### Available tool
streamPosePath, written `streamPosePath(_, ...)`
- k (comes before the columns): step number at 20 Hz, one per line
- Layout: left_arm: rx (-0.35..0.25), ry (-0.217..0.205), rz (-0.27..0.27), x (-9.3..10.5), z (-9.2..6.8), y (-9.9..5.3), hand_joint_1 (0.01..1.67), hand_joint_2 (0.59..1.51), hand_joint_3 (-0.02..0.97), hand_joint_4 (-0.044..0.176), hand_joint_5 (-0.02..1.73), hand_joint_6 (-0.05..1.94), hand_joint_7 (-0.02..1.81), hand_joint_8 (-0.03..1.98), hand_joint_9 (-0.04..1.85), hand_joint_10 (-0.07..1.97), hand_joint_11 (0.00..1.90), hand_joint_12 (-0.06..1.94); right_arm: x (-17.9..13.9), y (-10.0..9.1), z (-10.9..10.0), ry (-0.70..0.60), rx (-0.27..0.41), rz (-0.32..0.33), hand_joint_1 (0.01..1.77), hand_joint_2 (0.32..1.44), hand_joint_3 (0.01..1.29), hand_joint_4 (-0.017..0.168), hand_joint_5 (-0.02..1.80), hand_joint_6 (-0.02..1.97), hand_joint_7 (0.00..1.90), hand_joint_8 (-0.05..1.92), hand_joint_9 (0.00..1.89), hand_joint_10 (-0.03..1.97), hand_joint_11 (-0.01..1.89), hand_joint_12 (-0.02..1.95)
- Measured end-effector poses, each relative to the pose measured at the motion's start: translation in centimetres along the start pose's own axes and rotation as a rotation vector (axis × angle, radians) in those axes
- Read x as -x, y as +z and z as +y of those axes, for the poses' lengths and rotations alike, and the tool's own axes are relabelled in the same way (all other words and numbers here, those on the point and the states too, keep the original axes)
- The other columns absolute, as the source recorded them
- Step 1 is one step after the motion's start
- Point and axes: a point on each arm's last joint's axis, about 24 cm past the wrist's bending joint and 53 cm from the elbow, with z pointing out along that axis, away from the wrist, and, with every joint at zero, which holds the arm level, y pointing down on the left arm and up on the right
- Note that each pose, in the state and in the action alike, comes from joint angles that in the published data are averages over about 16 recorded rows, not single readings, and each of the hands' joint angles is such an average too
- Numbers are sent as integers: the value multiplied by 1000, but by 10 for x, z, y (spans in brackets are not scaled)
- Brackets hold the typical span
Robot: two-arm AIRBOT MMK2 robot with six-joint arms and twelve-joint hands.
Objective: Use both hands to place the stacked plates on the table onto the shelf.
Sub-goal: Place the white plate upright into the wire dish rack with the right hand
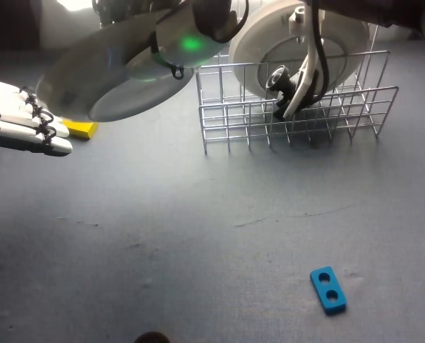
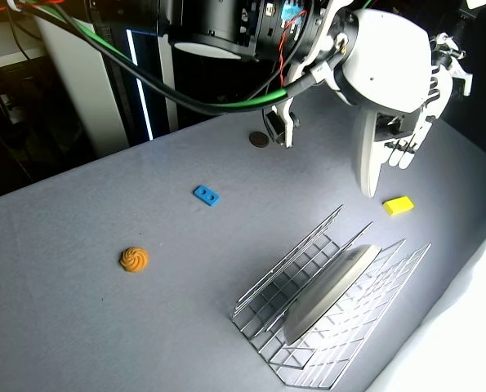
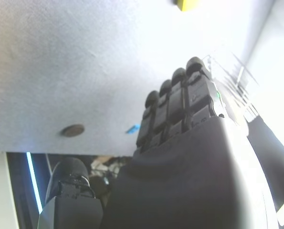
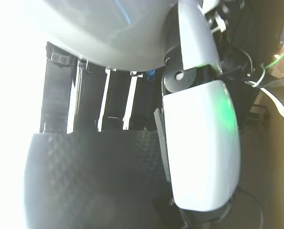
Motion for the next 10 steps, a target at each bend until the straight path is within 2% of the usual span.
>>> streamPosePath(10, 1, 1, 2, 0, 0, 0, 14, 1067, 14, 2, 21, 18, 17, -2, 21, 4, 15, 18, 31, -7, -1, 142, -15, -91, 1214, 1008, 15, 19, 1088, 697, 1146, 701, 1338, 17, 826, 1163)
